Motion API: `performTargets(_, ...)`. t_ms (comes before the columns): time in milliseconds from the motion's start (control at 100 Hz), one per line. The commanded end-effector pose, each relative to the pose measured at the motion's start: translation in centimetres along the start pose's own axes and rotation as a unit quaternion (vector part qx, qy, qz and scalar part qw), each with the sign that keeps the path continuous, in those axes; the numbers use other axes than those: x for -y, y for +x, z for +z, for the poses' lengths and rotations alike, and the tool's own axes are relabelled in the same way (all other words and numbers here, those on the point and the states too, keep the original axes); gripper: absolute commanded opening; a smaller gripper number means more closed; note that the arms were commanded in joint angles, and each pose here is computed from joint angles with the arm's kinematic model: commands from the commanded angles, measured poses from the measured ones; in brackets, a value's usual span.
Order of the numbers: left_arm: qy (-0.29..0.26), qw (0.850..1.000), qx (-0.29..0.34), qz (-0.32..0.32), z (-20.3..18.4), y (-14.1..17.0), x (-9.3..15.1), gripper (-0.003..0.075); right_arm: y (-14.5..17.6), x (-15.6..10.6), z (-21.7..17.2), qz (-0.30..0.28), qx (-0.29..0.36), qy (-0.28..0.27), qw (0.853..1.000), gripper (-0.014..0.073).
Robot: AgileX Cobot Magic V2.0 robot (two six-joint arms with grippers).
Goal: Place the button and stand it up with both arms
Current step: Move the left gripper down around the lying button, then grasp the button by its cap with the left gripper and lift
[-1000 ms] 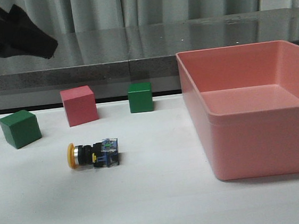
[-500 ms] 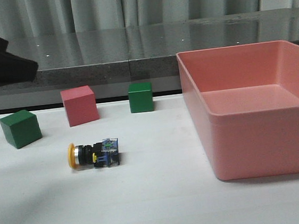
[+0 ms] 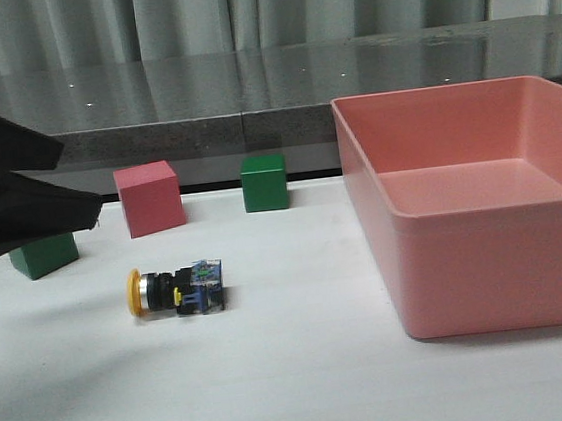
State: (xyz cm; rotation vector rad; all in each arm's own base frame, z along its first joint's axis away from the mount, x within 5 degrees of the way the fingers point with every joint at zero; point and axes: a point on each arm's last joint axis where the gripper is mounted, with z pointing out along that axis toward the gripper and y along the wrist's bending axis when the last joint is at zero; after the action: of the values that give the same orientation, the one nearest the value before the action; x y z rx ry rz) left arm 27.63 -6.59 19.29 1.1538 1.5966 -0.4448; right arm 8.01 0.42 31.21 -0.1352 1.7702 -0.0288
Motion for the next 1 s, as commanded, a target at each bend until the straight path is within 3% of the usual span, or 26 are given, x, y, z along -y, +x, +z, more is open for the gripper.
performTargets(0,0.001,0.997,0.074,-0.008,-0.3,-2.0,-0.4,0.0619,-1.6,0.2,-0.2,-0.007,0.052,0.006,0.999,-0.0113)
performTargets(170,0.012,0.997,0.076,-0.019,0.2,-1.4,-0.3,0.0619,-1.6,0.2,-0.2,-0.007,0.052,0.006,0.999,-0.0113)
performTargets(330,0.019,0.998,0.064,0.01,1.1,0.1,-0.4,0.0619,-1.6,0.2,-0.2,-0.007,0.052,0.006,0.999,-0.0113)
performTargets(530,0.038,0.997,0.059,-0.014,2.6,2.1,-0.8,0.0619,-1.6,0.2,-0.2,-0.007,0.052,0.006,0.999,-0.0113)
performTargets(990,0.089,0.994,0.07,-0.013,5.7,3.7,-1.4,0.0619,-1.6,0.2,-0.2,-0.007,0.052,0.006,0.999,-0.0113)
